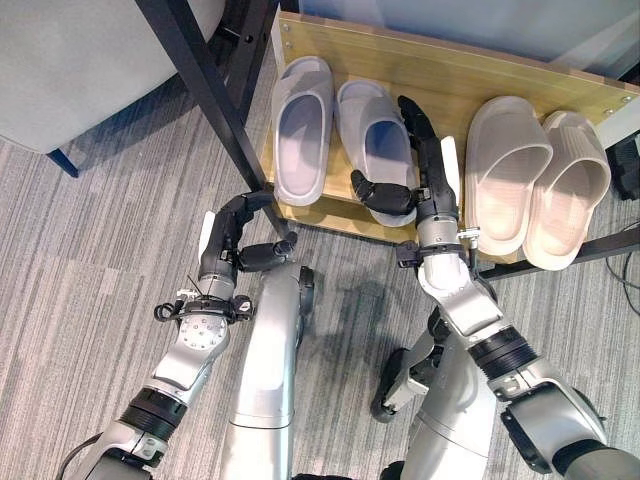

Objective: Arrange the slippers neatly on the shoe rack.

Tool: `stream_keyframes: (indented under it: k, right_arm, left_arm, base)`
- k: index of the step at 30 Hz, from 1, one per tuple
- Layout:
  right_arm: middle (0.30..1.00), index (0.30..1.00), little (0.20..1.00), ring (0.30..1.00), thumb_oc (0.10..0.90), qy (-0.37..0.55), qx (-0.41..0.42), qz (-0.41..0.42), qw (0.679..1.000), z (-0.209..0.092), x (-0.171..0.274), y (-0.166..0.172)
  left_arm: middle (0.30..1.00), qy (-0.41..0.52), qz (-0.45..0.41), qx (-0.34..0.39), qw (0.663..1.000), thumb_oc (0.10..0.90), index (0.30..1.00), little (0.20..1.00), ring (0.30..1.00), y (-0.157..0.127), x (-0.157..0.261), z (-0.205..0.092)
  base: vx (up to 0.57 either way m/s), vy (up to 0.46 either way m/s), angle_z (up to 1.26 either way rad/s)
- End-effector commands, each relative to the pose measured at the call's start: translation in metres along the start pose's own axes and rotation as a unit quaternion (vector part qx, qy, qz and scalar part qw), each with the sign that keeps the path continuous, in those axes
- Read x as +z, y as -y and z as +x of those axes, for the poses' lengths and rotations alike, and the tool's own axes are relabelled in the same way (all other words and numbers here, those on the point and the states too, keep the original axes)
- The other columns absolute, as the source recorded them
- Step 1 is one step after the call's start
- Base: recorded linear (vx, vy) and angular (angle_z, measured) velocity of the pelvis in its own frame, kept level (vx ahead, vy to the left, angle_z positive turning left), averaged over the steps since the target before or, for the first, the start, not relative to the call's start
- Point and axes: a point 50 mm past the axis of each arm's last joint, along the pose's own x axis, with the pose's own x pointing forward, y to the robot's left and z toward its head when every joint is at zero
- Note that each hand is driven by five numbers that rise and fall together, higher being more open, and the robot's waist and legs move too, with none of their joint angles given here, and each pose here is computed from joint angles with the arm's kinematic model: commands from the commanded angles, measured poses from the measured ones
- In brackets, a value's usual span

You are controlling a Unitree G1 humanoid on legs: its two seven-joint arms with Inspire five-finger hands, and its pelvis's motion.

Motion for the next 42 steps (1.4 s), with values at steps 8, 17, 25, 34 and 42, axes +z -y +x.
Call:
stream_keyframes:
  k: [8, 17, 25, 34, 42]
  right_arm:
    - [0.9, 0.9, 0.9, 0.9, 0.8, 0.086, -0.018, 0.083, 0.993, 0.01, 0.053, -0.037]
    - [0.9, 0.9, 0.9, 0.9, 0.8, 0.106, -0.021, 0.081, 0.991, 0.012, 0.066, -0.05]
    - [0.9, 0.9, 0.9, 0.9, 0.8, 0.161, -0.043, 0.011, 0.986, 0.004, 0.068, -0.023]
    - [0.9, 0.9, 0.9, 0.9, 0.8, 0.167, -0.058, -0.027, 0.984, -0.018, 0.056, -0.005]
    - [0.9, 0.9, 0.9, 0.9, 0.8, 0.157, -0.059, -0.014, 0.986, -0.037, 0.049, 0.003]
  left_arm:
    - [0.9, 0.062, -0.03, -0.073, 0.995, 0.8, 0.9, 0.9, 0.9, 0.07, 0.022, 0.001]
    - [0.9, 0.068, -0.032, -0.087, 0.993, 0.8, 0.9, 0.9, 0.9, 0.08, 0.022, -0.003]
    - [0.9, 0.056, -0.03, -0.088, 0.994, 0.8, 0.9, 0.9, 0.9, 0.077, 0.016, -0.007]
    - [0.9, 0.047, -0.023, -0.081, 0.995, 0.8, 0.9, 0.9, 0.9, 0.071, 0.01, -0.011]
    - [0.9, 0.033, -0.013, -0.081, 0.996, 0.8, 0.9, 0.9, 0.9, 0.063, 0.003, -0.018]
  base:
    - [0.0, 0.0, 0.0]
    - [0.0, 0.0, 0.0]
    - [0.0, 0.0, 0.0]
    - [0.0, 0.0, -0.01]
    - [0.0, 0.0, -0.02]
